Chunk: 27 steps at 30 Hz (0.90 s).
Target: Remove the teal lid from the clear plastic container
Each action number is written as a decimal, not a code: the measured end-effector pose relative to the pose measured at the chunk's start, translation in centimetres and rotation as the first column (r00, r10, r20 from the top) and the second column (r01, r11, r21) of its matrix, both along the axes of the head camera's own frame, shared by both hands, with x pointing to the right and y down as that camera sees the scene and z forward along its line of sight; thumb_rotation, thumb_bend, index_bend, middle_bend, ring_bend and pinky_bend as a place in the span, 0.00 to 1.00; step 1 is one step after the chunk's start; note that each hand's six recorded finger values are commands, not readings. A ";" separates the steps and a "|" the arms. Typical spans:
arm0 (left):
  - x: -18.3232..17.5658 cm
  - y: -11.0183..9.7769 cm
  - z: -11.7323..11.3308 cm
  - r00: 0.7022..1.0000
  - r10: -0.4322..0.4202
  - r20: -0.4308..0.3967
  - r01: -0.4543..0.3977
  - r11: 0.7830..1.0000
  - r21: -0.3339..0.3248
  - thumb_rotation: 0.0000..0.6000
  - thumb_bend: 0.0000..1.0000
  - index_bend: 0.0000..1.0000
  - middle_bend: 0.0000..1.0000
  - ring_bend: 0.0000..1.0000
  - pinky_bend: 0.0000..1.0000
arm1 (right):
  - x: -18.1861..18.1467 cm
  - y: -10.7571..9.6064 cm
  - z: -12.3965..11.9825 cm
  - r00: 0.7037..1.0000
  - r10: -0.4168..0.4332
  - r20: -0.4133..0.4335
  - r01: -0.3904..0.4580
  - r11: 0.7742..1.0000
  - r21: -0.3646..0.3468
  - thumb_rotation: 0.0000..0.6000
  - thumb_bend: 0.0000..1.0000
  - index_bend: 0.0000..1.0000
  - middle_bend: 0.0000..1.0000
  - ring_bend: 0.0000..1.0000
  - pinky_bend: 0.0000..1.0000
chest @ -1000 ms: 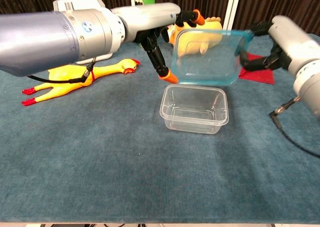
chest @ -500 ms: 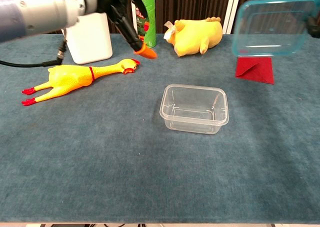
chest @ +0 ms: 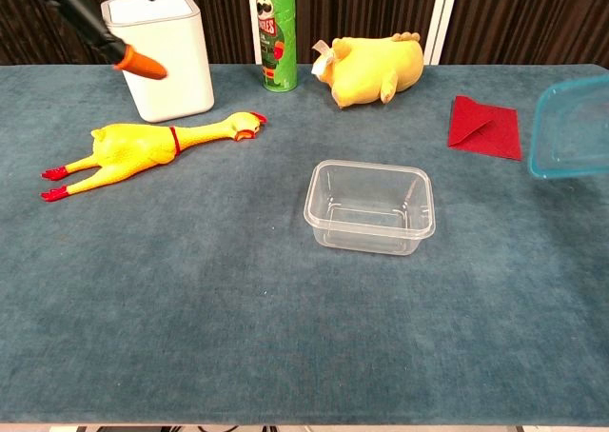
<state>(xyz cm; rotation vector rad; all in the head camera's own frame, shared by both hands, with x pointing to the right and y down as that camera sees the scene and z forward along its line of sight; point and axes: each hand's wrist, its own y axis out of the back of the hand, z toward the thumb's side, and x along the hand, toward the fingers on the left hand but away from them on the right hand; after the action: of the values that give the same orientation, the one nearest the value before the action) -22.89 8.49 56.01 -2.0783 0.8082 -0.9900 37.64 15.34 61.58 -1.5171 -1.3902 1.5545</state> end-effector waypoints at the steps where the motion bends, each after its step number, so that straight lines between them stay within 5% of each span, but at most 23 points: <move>1: -0.6 0.2 -0.1 1.000 -0.004 0.002 0.004 1.000 -0.001 1.00 0.05 0.09 0.06 0.03 0.20 | 0.1 0.3 0.1 1.000 -0.002 -0.003 0.002 1.000 -0.012 1.00 0.60 0.44 0.16 0.00 0.00; 7: -2.9 1.4 -0.4 1.000 -0.016 0.006 0.016 1.000 -0.012 1.00 0.05 0.09 0.06 0.03 0.20 | -0.3 1.8 0.5 1.000 -0.020 -0.008 0.019 0.997 -0.069 1.00 0.45 0.09 0.06 0.00 0.00; 10: -3.8 1.8 -0.5 1.000 -0.025 0.005 0.025 1.000 -0.013 1.00 0.05 0.09 0.06 0.03 0.20 | -0.6 2.1 0.6 1.000 -0.028 -0.007 0.027 0.996 -0.084 1.00 0.39 0.00 0.02 0.00 0.00; 18: -6.4 2.8 -0.8 0.997 -0.080 0.018 0.079 0.997 0.007 1.00 0.05 0.09 0.06 0.03 0.19 | -1.3 2.2 -0.4 0.999 -0.049 0.011 0.050 0.995 -0.082 1.00 0.39 0.00 0.00 0.00 0.00; 27: -11.3 7.6 -0.8 0.980 -0.154 0.123 0.150 0.988 0.041 1.00 0.05 0.04 0.00 0.00 0.09 | -1.7 5.0 -2.9 0.977 -0.212 -0.011 0.210 0.971 -0.115 1.00 0.35 0.00 0.00 0.00 0.00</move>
<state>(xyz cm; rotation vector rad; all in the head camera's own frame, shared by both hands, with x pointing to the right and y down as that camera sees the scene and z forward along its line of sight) -34.15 16.06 55.18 -1.9276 0.9219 -1.1709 35.91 20.39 58.73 -1.6505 -1.1034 1.5342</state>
